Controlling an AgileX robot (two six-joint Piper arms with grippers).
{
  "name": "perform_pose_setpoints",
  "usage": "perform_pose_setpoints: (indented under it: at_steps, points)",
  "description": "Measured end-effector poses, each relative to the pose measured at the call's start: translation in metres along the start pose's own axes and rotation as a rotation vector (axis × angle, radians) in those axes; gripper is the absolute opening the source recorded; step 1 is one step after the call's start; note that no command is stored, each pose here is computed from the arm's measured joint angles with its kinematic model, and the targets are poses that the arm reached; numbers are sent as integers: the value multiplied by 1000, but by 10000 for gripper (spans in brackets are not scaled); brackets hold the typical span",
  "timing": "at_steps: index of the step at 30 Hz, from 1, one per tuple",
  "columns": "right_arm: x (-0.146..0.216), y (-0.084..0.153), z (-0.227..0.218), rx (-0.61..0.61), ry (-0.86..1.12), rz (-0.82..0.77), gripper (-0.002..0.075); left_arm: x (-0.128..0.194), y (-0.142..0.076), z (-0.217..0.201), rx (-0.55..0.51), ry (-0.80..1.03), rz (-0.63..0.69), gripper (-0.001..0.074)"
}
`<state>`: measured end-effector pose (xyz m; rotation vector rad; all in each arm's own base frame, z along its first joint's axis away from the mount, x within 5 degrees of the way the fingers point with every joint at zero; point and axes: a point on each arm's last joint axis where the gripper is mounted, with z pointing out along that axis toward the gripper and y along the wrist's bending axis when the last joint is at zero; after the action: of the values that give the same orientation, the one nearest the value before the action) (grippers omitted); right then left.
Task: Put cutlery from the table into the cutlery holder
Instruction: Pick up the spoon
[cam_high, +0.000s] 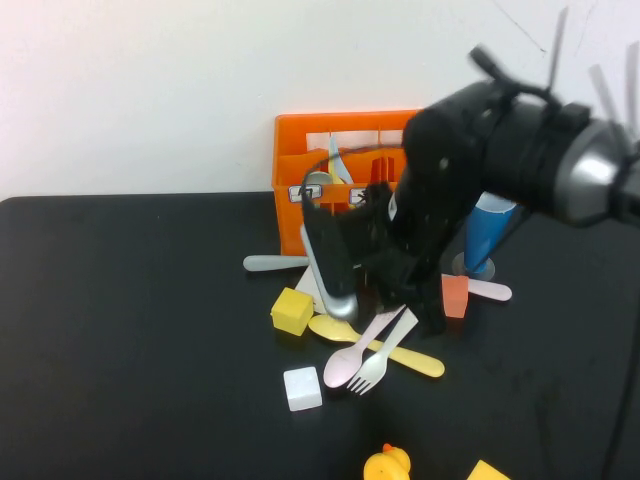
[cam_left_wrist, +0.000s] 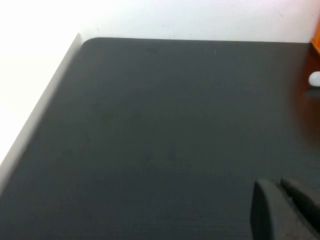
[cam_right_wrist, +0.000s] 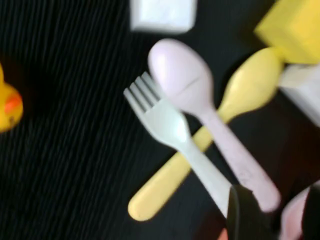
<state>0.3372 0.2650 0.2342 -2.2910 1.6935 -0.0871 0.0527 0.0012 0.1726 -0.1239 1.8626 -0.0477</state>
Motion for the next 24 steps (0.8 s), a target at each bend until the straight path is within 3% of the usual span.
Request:
perform_pose_setpoints:
  at_steps: [9,17,24]
  points:
    - [4,3,61,-120,52,-127,249,0,0,0,0,0,0,-1]
    - [-4,-9,75,-113,8,-159,249,0,0,0,0,0,0,-1]
    - [-5,-6,89,-153,-3,-194,249,0,0,0,0,0,0,-1]
